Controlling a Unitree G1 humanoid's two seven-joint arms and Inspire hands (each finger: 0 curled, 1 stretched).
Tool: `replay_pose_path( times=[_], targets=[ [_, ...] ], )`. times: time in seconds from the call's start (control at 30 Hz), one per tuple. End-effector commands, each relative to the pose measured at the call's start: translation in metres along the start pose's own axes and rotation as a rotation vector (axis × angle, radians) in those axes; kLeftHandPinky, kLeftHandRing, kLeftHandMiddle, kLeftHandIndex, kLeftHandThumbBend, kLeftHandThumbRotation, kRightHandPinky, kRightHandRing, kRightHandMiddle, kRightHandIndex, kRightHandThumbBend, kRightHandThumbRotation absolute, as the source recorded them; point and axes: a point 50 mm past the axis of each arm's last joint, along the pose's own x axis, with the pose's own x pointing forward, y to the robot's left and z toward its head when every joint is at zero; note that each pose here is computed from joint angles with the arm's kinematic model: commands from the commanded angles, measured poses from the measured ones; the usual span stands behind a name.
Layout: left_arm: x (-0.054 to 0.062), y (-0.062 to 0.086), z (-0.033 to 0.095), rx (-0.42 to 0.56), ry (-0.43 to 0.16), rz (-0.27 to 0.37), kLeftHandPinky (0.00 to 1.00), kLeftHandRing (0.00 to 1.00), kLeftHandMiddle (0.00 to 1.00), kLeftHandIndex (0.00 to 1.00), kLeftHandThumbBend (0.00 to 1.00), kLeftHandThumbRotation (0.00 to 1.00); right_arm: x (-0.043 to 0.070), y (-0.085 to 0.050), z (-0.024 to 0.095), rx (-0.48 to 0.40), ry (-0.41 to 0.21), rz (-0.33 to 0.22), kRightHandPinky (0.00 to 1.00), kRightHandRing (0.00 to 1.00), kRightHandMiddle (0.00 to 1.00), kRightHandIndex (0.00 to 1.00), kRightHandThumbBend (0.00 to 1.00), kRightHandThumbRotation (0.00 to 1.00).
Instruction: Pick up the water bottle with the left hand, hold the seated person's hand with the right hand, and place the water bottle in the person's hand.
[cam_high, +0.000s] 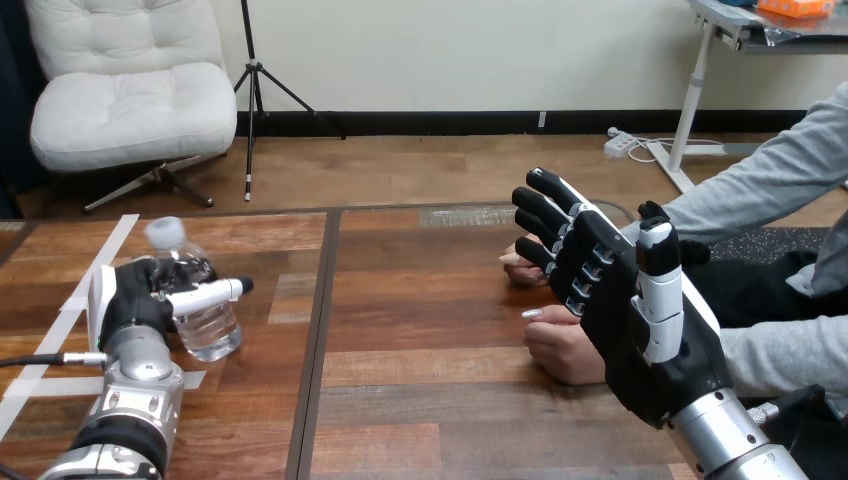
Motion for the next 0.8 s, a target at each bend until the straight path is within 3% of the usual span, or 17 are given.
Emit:
replay_pose_path(
  times=[0.0,0.2,0.77],
  targets=[
    [0.001,-0.0052,0.0262,-0.045,-0.09,0.004,0.37,0.43,0.49,0.52,0.77,0.0,0.009,0.003,0.0217,-0.029,-0.102,0.018,0.97,0.97,0.94,0.94,1.0,1.0],
    [0.0005,-0.005,0.0257,-0.047,-0.103,0.013,0.36,0.41,0.47,0.5,0.73,0.0,0.0088,0.003,0.0215,-0.025,-0.096,0.012,0.97,0.97,0.94,0.94,1.0,1.0],
    [0.0001,-0.0032,0.0255,-0.051,-0.121,0.036,0.33,0.39,0.44,0.47,0.74,0.0,0.0096,0.0034,0.0207,-0.025,-0.097,0.016,0.97,0.97,0.94,0.94,1.0,1.0]
  ],
)
